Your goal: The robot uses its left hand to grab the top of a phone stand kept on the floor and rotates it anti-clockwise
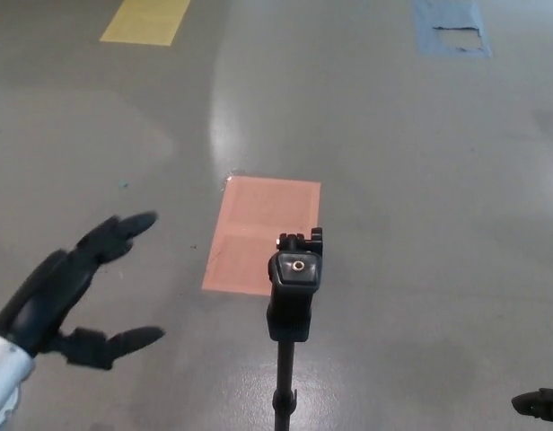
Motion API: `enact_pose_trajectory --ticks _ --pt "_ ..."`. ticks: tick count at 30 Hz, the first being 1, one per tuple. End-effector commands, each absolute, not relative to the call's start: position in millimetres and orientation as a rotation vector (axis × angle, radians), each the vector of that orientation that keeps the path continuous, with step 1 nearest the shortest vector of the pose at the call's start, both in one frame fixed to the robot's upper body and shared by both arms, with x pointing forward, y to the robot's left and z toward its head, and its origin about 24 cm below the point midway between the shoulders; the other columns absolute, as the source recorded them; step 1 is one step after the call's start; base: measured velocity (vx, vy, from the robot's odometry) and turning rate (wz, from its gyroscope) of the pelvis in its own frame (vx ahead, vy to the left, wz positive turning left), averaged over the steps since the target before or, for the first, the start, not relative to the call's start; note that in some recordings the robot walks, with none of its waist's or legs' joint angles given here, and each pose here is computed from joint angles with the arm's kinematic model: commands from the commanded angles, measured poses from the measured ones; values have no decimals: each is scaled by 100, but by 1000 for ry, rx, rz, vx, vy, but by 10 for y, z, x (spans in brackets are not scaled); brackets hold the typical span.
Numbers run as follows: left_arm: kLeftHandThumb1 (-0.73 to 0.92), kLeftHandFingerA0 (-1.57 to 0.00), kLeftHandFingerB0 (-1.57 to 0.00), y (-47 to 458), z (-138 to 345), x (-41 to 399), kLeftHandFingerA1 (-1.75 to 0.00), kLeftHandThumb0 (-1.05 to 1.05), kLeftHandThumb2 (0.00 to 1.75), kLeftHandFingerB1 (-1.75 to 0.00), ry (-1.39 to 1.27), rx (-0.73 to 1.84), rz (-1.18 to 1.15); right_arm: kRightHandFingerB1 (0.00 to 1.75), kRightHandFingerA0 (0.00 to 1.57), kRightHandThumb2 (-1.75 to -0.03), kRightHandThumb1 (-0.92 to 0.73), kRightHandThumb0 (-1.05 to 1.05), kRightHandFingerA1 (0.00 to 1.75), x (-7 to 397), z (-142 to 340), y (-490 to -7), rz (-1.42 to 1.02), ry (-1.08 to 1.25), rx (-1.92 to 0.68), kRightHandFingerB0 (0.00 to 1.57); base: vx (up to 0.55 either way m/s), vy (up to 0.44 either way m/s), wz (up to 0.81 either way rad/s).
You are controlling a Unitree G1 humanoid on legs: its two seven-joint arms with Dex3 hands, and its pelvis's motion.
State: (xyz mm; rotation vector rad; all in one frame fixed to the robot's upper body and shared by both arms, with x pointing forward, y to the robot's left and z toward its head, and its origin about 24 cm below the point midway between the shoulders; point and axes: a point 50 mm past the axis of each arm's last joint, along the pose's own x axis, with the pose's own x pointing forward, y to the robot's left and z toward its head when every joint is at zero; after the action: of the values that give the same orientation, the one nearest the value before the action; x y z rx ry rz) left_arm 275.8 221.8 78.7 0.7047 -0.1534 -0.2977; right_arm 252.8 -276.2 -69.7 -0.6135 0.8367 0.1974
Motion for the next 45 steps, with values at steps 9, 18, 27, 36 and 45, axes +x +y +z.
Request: enact_pose_trajectory --ticks 9,18,27,36,45 --pt "33 -3 0 1184 2040 2253 -30 -51 75 -24 -771 780 -712 34 39 -81 -70 -48 49 2609 -581 -2852 230 819 -641 8 0 0 0" --pt "33 -1 0 1065 2086 2213 -23 -52 75 -22 -803 815 -733 33 35 -82 -70 -49 49 2612 -569 -2858 246 816 -632 8 0 0 0" --pt "32 -6 -4 967 2078 2239 -25 -64 65 -18 -772 809 -763 34 38 -82 -70 -50 49 2618 -566 -2861 256 824 -658 8 0 0 0" --pt "35 0 0 911 2007 2343 -28 -57 78 -22 -749 824 -759 34 36 -81 -69 -47 49 2628 -553 -2867 254 827 -619 8 0 0 0" --pt "29 -1 0 912 2008 2501 -19 -30 66 -23 -733 874 -706 34 36 -79 -71 -47 47 2651 -548 -2852 245 829 -628 8 0 0 0"
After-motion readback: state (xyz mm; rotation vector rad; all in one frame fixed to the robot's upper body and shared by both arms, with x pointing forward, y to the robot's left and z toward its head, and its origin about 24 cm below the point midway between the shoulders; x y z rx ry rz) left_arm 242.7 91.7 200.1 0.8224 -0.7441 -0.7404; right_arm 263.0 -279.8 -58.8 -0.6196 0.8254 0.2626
